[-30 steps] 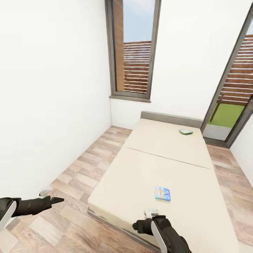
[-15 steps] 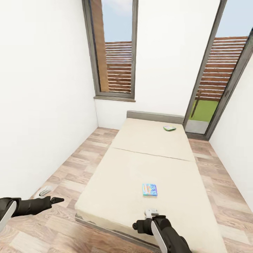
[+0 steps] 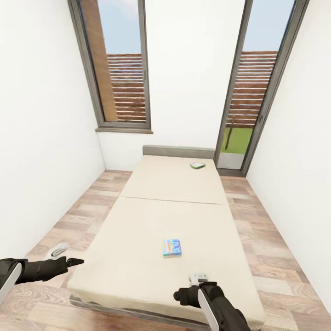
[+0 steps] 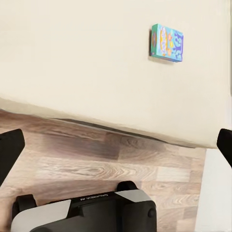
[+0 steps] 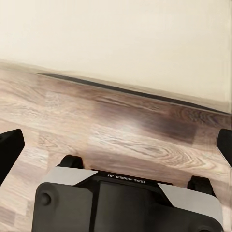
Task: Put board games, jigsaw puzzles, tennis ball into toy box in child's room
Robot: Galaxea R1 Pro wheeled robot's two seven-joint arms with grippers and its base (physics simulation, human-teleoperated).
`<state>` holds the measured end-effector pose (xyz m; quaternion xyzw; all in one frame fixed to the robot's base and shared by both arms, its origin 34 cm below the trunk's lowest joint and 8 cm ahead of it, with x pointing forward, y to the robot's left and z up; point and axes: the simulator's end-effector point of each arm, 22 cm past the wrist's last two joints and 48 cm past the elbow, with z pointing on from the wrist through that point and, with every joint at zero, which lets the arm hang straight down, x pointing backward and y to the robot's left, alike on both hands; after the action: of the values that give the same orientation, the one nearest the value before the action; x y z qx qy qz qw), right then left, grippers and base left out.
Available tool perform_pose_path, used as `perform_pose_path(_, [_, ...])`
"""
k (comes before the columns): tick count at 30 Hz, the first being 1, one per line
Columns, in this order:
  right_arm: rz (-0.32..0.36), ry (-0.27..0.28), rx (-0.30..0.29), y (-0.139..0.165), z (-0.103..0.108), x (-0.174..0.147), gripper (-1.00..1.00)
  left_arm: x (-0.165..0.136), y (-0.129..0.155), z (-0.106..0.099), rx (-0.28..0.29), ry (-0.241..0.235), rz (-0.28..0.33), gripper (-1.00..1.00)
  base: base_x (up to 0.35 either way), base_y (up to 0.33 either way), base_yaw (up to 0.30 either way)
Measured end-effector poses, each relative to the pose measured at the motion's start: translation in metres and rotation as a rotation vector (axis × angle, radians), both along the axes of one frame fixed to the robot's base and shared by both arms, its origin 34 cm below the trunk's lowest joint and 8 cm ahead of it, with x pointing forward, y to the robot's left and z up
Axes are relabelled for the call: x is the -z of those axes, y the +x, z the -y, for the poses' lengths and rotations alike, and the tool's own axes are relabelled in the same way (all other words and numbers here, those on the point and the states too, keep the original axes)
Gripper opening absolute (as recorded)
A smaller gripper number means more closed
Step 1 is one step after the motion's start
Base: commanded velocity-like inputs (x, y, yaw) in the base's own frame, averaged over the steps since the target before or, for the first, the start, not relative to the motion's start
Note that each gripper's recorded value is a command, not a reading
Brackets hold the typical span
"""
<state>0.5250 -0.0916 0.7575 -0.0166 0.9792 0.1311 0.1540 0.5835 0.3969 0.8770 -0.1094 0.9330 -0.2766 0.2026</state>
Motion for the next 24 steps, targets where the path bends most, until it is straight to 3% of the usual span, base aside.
perform_pose_path(13, [0.000,0.000,0.000,0.0001,-0.0001,-0.0002,1.00,-0.0002,0.0000,0.0000,0.000,0.000,0.000,1.00,0.022,-0.022,-0.280])
perform_pose_path(24, [0.003,-0.001,0.001,0.0008,0.0001,-0.0005,1.00,-0.0001,-0.0001,0.0004,0.000,-0.001,0.000,1.00,0.159,-0.001,-0.203])
